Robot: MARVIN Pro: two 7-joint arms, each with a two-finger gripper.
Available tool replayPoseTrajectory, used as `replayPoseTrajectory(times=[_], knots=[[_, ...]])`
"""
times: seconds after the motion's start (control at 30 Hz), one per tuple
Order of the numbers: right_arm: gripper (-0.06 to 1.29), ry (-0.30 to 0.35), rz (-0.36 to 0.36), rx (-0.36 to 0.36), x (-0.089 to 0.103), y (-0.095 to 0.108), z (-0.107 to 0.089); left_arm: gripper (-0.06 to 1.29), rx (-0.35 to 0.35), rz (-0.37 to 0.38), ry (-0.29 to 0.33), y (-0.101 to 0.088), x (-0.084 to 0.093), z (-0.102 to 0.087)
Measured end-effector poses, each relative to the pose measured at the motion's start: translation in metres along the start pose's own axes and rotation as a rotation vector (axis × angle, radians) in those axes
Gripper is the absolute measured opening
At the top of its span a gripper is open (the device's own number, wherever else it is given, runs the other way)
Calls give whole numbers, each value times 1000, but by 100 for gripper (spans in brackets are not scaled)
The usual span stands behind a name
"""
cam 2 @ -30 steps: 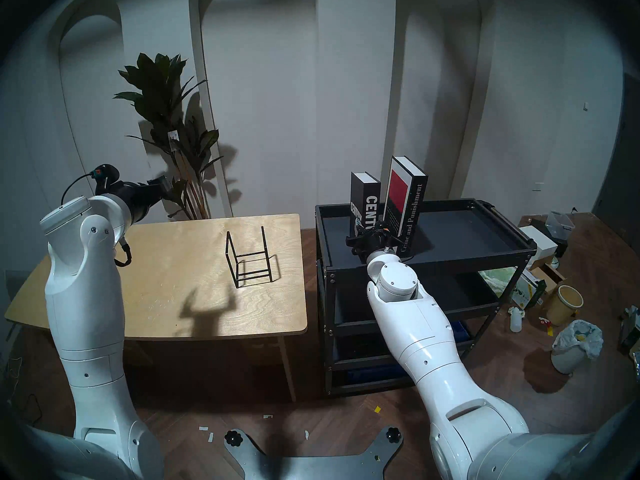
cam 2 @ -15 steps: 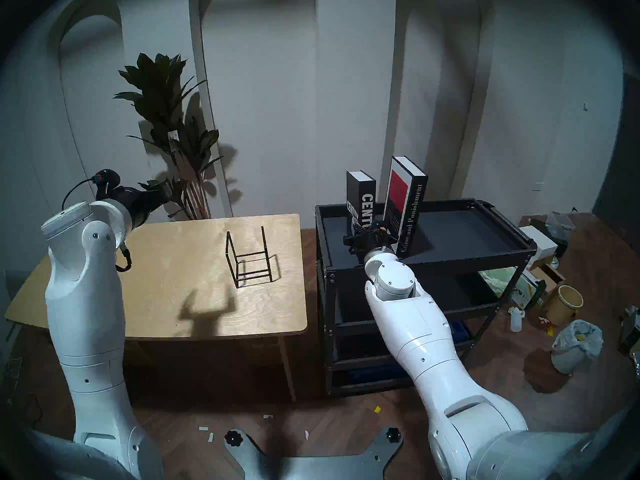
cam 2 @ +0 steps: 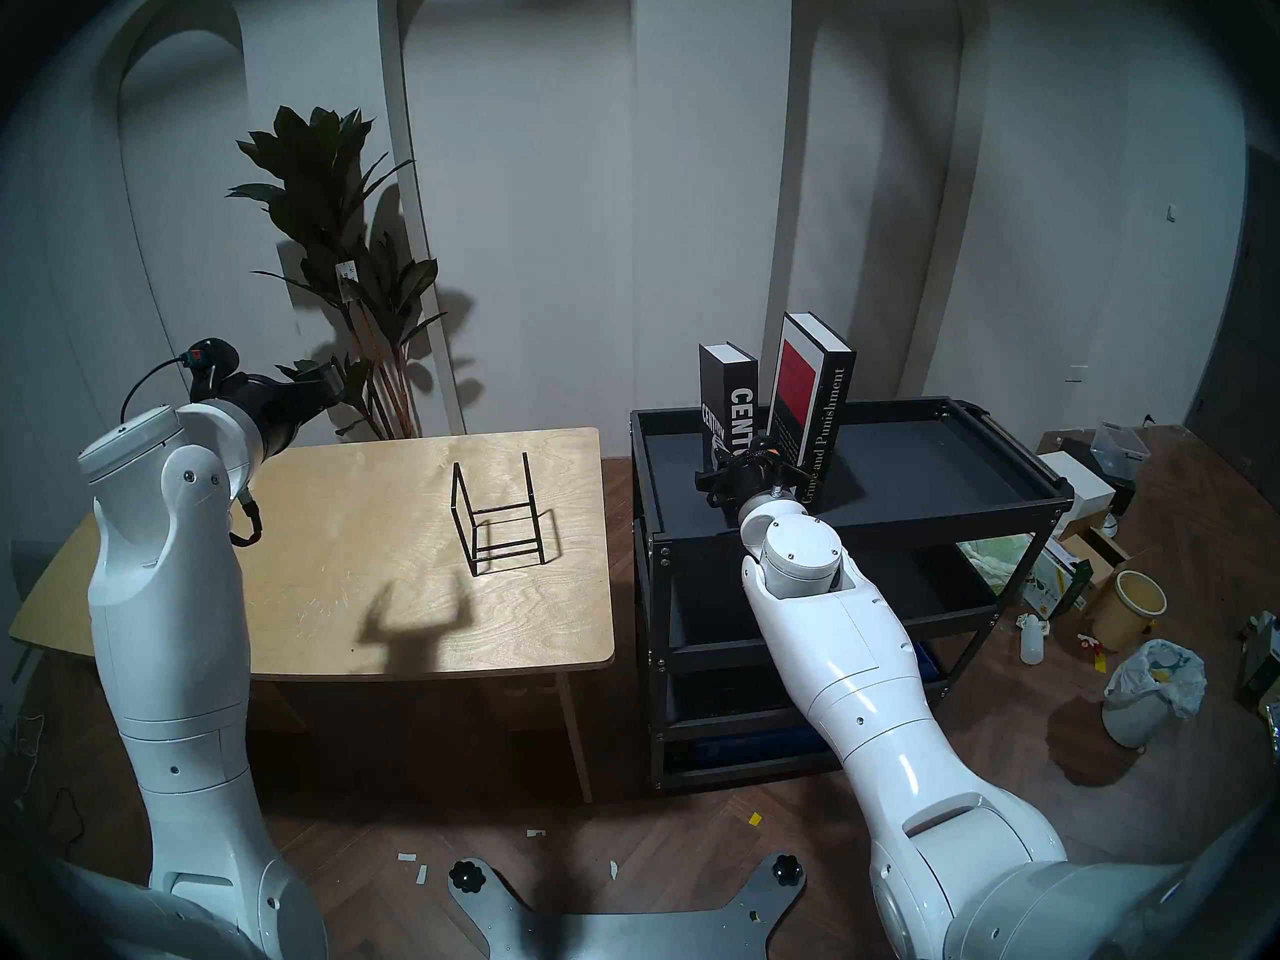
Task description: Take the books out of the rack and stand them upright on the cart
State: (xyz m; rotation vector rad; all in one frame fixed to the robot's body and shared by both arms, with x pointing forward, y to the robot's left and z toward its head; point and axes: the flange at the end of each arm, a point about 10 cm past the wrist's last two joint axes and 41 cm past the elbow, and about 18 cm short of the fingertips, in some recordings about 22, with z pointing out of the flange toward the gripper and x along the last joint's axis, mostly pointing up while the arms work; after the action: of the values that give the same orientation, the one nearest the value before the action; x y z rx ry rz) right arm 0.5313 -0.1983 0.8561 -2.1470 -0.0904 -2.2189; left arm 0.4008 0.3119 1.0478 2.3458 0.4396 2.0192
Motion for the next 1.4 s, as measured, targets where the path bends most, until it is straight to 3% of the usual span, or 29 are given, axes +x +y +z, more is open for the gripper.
replayPoseTrajectory(times=[1.07,1.13,1.3,1.4], knots=[[60,-24,25,-13,-19,1,-3,124,1,12,-30,11,-12,5],[68,-24,26,-14,-19,1,-3,124,2,12,-32,11,-13,5],[71,-24,31,-16,-18,1,-2,124,2,12,-37,12,-14,7],[90,-22,33,-21,-18,1,-3,124,2,12,-39,12,-15,8]])
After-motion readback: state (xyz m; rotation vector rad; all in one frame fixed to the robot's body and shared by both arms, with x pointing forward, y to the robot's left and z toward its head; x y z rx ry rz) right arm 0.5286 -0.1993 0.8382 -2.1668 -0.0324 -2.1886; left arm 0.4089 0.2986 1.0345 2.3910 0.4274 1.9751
